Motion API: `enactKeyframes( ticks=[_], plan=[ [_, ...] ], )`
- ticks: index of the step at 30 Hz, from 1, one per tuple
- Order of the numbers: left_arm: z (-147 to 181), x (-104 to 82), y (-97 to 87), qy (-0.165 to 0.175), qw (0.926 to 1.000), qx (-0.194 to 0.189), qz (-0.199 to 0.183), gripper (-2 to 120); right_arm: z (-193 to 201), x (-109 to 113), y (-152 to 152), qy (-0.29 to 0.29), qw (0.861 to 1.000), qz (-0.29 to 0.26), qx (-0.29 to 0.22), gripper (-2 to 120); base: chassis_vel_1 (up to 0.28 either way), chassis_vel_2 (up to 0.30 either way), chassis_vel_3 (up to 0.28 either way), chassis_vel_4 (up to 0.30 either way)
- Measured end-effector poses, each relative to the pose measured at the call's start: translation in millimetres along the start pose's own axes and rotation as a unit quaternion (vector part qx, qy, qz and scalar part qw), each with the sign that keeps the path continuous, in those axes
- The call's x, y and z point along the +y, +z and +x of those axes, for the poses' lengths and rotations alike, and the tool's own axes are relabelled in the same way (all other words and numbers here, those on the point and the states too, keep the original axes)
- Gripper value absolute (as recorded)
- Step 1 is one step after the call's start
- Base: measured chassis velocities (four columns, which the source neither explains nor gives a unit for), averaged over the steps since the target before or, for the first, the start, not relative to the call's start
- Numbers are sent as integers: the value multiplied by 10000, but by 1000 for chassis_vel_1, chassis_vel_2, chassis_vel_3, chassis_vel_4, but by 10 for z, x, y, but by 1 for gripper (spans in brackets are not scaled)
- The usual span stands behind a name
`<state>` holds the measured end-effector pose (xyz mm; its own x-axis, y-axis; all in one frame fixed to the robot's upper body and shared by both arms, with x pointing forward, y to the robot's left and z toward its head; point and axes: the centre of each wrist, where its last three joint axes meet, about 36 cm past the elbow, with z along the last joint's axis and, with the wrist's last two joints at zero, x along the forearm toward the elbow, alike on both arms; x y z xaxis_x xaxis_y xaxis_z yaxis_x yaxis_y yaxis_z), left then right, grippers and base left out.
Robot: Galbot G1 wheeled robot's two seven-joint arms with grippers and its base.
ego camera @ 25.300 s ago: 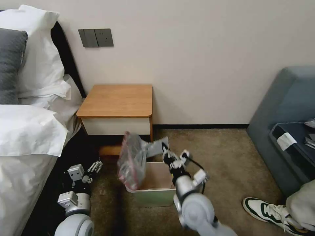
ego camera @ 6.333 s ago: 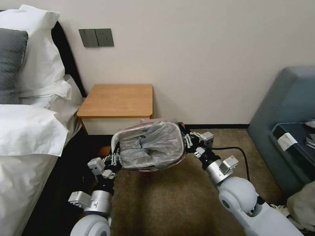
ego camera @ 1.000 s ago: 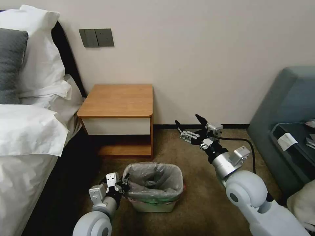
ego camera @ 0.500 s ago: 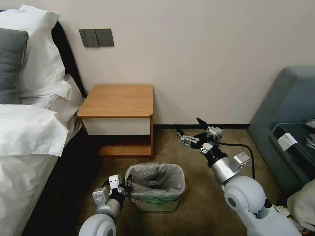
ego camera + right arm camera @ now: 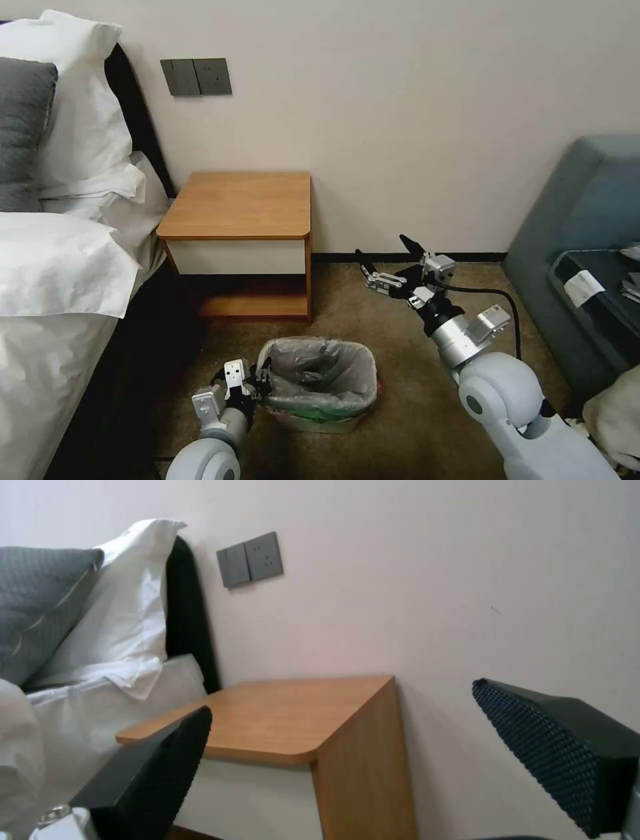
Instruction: Pick up the garbage bag from the table and place it over the trash can.
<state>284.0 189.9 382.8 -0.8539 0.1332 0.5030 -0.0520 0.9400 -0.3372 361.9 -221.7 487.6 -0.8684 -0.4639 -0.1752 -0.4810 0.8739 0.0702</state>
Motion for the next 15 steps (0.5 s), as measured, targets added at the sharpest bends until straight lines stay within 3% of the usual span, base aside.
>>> enactKeyframes(
  ticks=[7, 15],
  plan=[
    [29, -13, 18, -168, 9999, 10, 0, 69, 30, 109, 95, -14, 9999, -135, 74, 100, 0, 0, 0, 0],
    [115, -42, -37, -358, 9978, -534, -158, 98, 146, 584, 446, 205, 9996, -190, -52, 100, 0, 0, 0, 0]
  ],
)
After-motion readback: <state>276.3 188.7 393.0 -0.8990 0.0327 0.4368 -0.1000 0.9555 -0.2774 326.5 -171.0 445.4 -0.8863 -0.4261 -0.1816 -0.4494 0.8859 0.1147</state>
